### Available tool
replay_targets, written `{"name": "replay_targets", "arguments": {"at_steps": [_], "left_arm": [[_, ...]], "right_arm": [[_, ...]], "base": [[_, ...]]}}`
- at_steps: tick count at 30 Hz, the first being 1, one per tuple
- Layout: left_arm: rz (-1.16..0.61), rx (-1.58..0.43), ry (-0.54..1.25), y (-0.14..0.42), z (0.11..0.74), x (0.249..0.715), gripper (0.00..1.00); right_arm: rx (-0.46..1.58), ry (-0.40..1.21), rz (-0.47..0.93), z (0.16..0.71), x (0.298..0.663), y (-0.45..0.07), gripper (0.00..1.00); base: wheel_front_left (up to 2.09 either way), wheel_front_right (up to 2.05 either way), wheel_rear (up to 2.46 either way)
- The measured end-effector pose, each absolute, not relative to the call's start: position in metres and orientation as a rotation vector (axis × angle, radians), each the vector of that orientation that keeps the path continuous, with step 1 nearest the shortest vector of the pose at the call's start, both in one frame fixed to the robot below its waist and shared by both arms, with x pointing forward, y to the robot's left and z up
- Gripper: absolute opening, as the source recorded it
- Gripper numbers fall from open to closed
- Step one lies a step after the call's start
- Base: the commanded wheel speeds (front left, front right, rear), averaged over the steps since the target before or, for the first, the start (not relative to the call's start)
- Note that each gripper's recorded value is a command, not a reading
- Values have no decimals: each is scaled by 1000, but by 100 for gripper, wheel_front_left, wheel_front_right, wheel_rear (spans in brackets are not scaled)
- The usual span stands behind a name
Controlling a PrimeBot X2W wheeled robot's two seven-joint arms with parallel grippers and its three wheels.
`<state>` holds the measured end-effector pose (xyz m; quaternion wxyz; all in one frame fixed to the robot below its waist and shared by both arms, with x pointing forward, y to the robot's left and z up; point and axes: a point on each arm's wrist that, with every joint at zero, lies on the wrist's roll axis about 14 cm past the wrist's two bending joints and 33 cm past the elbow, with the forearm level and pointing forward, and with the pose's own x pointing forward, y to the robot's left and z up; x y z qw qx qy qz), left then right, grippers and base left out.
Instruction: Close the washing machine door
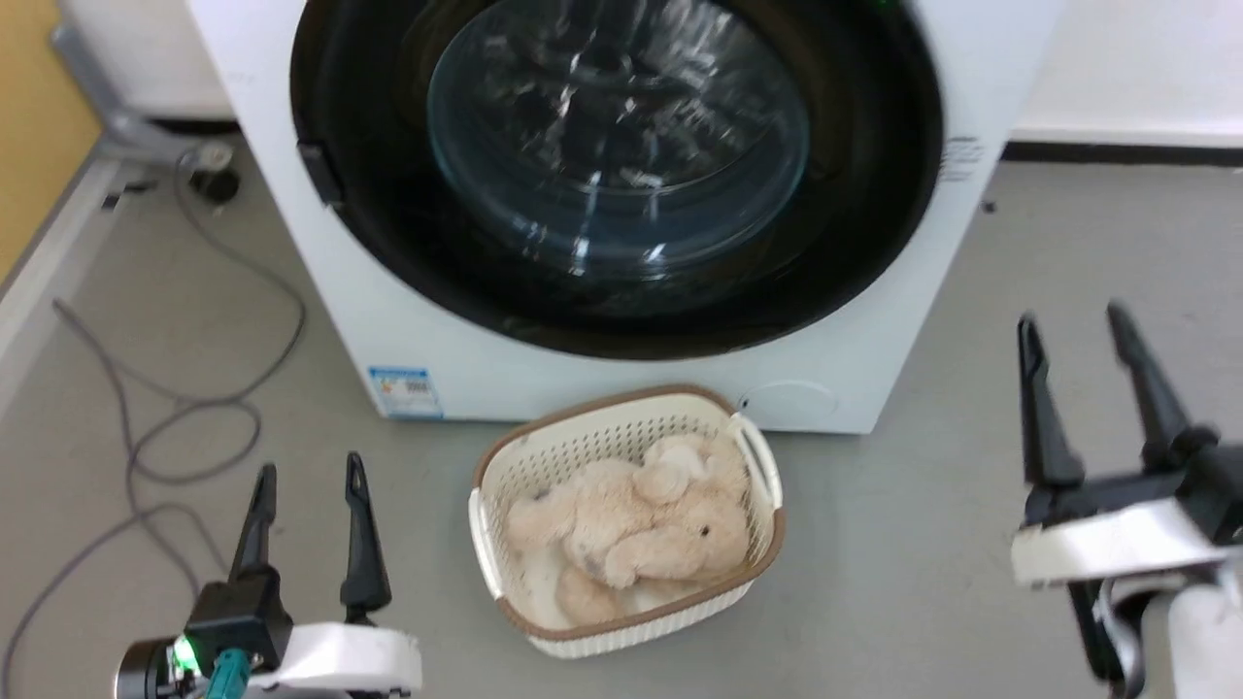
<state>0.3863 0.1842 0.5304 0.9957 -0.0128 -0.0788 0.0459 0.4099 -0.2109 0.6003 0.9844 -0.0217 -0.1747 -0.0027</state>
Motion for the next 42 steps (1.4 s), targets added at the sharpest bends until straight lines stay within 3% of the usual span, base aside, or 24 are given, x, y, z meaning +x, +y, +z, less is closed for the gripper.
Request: {"name": "replay_targets", "arguments": {"at_steps": [7, 17, 18, 42], "left_arm": [[48, -35, -158, 172, 532, 376, 100], [12, -49, -151, 159, 530, 371, 100], [10, -51, -146, 159, 528, 370, 0], [9, -44, -106, 162, 522, 368, 0]], "right_arm": [[-4, -250, -35, 564, 368, -218, 100], [58, -172, -73, 534, 341, -226, 100], [58, -171, -73, 534, 340, -226, 0], [44, -142, -41, 532, 346, -217, 0]], "base": [[0, 0, 0], [0, 0, 0], [0, 0, 0], [0, 0, 0]]}}
